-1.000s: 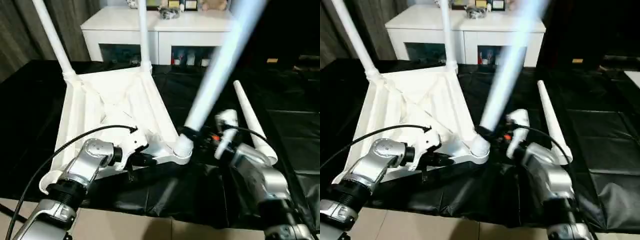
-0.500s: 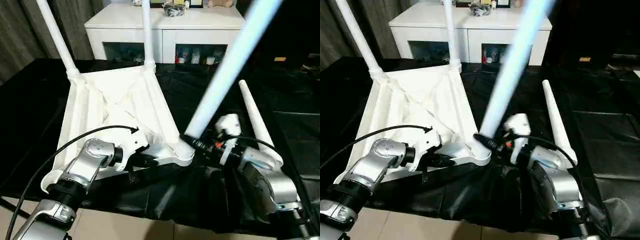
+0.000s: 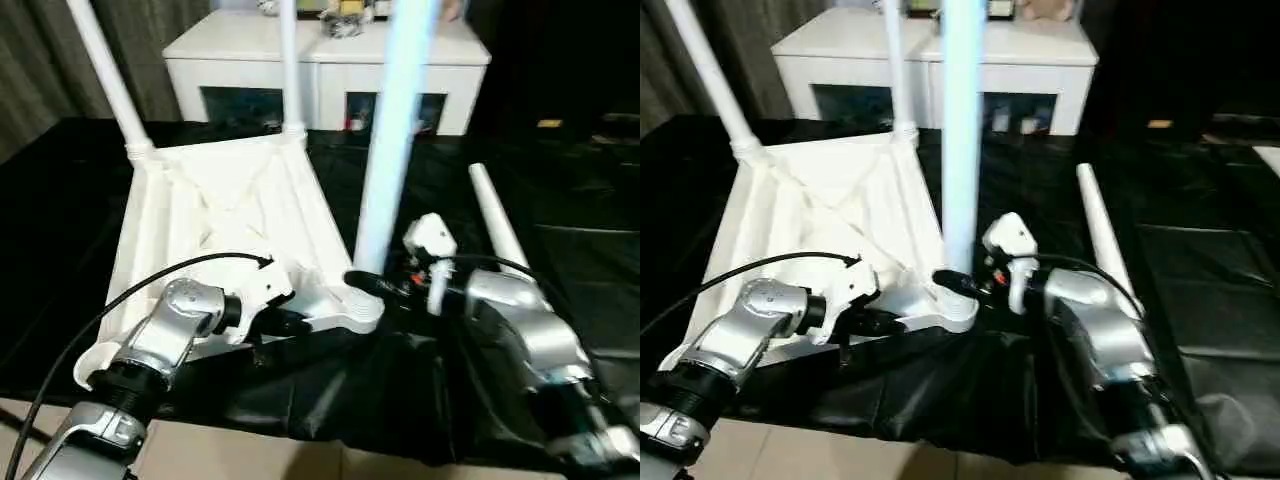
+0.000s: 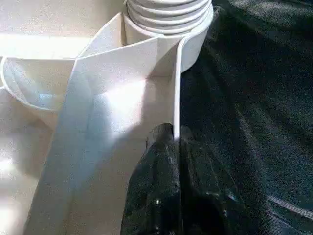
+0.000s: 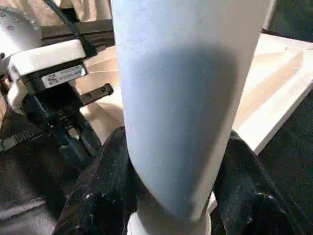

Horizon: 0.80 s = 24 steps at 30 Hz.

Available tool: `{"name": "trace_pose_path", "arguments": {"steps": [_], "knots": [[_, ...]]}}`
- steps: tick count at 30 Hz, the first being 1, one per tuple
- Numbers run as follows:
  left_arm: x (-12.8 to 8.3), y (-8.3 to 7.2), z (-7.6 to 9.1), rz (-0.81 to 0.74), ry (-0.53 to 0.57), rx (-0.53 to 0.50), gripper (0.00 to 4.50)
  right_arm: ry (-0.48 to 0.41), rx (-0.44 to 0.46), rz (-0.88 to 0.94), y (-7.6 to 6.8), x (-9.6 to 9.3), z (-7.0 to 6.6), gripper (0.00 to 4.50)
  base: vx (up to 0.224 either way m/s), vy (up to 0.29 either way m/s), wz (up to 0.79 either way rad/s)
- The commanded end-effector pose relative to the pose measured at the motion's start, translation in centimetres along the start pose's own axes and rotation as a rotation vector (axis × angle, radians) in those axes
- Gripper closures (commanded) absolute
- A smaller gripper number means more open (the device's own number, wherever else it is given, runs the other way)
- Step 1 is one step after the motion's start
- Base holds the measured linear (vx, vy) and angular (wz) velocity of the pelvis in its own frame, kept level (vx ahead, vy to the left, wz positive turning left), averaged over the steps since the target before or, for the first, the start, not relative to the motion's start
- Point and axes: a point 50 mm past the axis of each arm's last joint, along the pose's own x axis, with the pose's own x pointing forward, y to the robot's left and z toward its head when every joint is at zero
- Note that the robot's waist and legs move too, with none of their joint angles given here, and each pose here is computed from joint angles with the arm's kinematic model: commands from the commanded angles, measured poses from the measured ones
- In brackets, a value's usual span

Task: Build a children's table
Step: Insert table leg to table base, then rotate leg to tighten

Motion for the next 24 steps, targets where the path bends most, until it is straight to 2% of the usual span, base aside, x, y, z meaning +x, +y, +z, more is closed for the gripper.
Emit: {"name": "trace_pose_path", "arguments": {"steps": [1, 9, 17, 24], "knots": [[0.1, 0.3, 0.4, 0.045, -0.026, -0.004, 4.5, 0.245, 0.171, 0.019, 1.6, 0.2, -6.2, 2.68, 0.0, 0.0, 0.0], [0.1, 0.2, 0.4, 0.046, -0.022, -0.004, 4.5, 0.246, 0.171, 0.059, 2.3, 0.1, -6.5, 2.68, 0.0, 0.0, 0.0], [0.1, 0.3, 0.3, 0.06, -0.025, -0.006, 4.5, 0.27, 0.194, 0.053, 3.3, -0.8, -8.1, 2.68, 0.0, 0.0, 0.0], [0.0, 0.3, 0.3, 0.062, -0.025, -0.009, 4.5, 0.251, 0.195, 0.035, 3.3, -0.8, -8.1, 2.68, 0.0, 0.0, 0.0]]}}
